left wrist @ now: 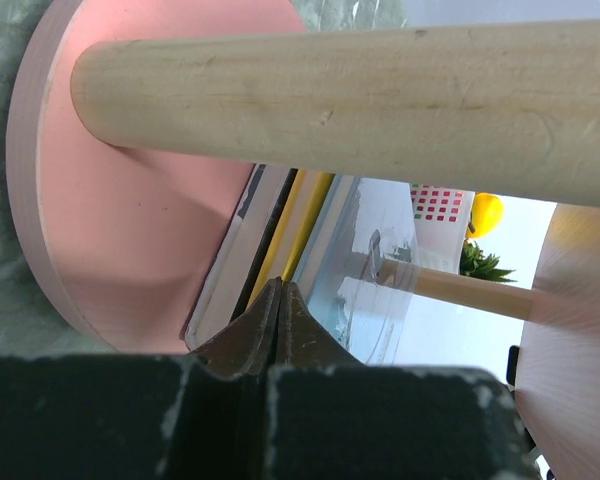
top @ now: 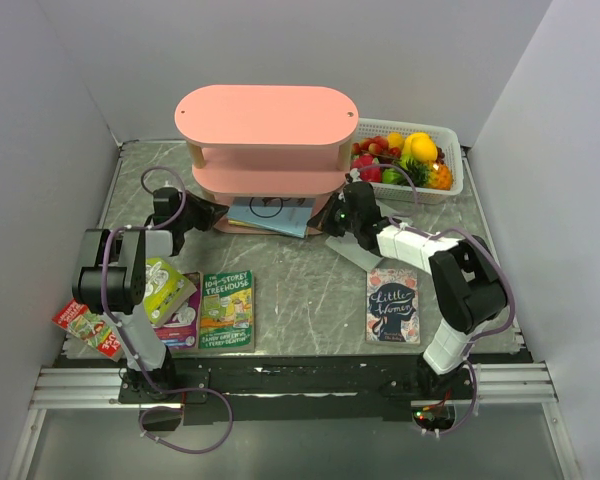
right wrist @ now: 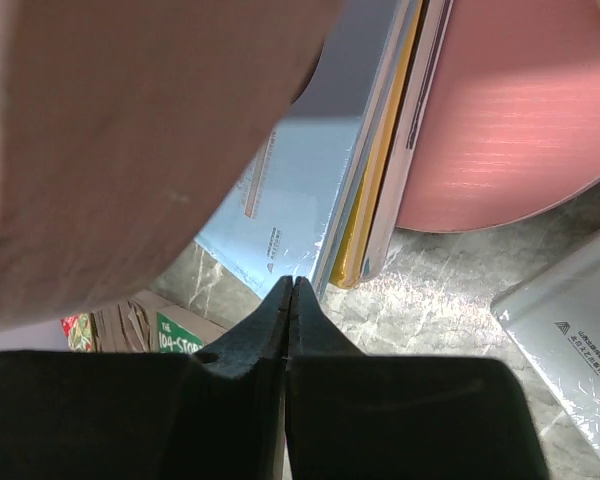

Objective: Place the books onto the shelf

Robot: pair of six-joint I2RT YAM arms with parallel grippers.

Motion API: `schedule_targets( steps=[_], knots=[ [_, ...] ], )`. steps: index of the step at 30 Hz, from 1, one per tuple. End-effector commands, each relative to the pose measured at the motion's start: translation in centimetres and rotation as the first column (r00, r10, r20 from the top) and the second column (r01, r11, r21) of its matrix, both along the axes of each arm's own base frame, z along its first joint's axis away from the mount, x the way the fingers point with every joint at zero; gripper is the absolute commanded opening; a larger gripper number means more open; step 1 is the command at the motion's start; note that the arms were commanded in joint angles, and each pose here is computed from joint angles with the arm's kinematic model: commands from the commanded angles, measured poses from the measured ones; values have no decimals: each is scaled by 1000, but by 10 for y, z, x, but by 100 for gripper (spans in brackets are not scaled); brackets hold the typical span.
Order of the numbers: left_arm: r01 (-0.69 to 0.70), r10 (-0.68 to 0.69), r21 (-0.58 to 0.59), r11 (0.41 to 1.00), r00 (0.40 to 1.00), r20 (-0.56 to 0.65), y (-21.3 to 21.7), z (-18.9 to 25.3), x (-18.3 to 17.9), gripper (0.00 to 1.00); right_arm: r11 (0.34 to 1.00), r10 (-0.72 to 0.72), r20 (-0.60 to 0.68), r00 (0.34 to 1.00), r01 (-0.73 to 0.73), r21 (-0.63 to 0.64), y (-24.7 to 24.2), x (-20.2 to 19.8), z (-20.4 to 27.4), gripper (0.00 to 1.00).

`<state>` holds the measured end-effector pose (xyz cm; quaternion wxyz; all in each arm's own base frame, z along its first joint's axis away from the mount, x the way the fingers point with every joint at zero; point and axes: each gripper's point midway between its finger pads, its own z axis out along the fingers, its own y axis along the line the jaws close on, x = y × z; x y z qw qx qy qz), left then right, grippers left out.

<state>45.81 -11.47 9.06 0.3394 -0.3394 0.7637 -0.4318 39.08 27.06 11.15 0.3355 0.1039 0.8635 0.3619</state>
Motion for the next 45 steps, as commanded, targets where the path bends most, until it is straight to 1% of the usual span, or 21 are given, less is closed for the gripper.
schedule_targets(
  steps=[1,17,24,37,41,45],
  knots=[
    [13,-12,-13,1000,998,67,-5,20,1,1,1000,-2,23,1000,2,17,6,12,6,0],
    [17,-15,-18,1000,997,72,-9,23,-6,1,1000,-3,-14,1000,2,-11,3,16,-9,0],
    [18,-16,-23,1000,997,78,-10,25,-5,1,1000,23,-30,999,-23,-21,7,18,-13,0],
    [25,-23,-21,999,997,76,-12,24,-9,1,1000,23,-8,1000,-23,-2,11,23,-4,0],
    [27,-25,-20,999,997,78,-13,25,-10,1,999,12,17,1000,-12,33,12,23,3,0],
    [28,-27,-16,999,997,72,-13,24,-13,1,999,12,11,1000,-12,49,14,24,2,0]
  ],
)
